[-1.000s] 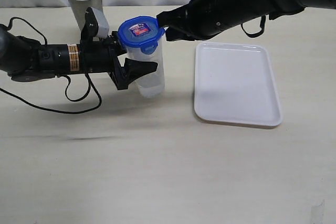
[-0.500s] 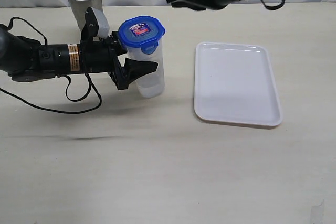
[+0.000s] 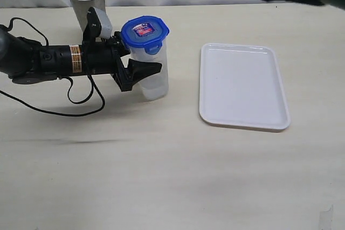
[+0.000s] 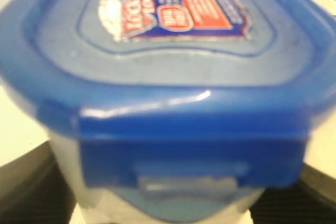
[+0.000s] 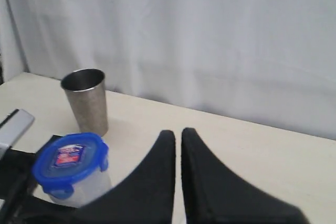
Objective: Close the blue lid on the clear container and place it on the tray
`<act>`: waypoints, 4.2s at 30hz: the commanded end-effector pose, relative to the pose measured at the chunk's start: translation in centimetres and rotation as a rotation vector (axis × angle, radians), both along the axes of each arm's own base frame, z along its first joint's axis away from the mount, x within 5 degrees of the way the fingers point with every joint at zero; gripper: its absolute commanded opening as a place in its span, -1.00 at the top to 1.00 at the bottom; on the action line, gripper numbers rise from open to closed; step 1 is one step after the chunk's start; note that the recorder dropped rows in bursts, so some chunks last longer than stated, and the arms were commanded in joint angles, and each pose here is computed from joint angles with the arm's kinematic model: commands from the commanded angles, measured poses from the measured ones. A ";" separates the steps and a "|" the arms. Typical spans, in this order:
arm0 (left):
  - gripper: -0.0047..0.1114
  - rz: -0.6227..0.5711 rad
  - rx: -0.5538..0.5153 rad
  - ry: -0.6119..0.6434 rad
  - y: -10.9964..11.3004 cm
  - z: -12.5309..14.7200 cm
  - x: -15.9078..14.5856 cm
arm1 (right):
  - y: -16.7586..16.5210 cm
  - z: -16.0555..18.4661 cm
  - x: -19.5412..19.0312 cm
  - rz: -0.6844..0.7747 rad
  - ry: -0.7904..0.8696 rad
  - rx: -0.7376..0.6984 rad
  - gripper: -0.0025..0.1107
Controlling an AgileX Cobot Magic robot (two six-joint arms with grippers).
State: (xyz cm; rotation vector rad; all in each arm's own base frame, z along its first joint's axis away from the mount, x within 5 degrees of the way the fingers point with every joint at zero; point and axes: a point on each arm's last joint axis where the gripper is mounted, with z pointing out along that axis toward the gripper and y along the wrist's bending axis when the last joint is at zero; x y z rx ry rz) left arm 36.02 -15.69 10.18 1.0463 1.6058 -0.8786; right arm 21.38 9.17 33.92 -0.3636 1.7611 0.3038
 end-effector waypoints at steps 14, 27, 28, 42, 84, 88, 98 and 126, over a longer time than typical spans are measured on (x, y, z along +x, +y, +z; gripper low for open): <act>0.92 0.011 -0.015 -0.017 -0.2 0.6 0.2 | -7.2 -9.4 -10.9 -0.271 -0.203 0.077 0.88; 0.92 0.008 -0.013 -0.017 -0.2 0.6 0.2 | -8.6 -11.5 -14.3 -0.266 -0.314 0.249 0.88; 0.92 0.008 -0.013 -0.017 -0.2 0.6 0.2 | -8.6 -11.5 -14.4 -0.259 -0.315 0.260 0.88; 0.92 0.008 -0.013 -0.017 -0.2 0.6 0.2 | -8.5 -11.5 -14.6 -0.241 -0.308 0.278 0.88; 0.92 0.001 -0.008 -0.018 -0.2 0.6 0.1 | -6.8 -10.3 -16.1 -0.035 -0.756 -0.436 0.88; 0.92 0.001 -0.008 -0.018 -0.2 0.6 0.1 | -7.1 -9.9 -16.9 -0.062 -0.828 -0.423 0.88; 0.92 0.000 -0.006 -0.018 -0.2 0.6 0.1 | -8.2 -9.8 -16.5 -0.293 -0.772 -0.503 0.88; 0.92 0.000 -0.006 -0.018 -0.2 0.5 0.1 | -9.4 -14.0 -15.8 -0.331 -0.268 -0.638 0.88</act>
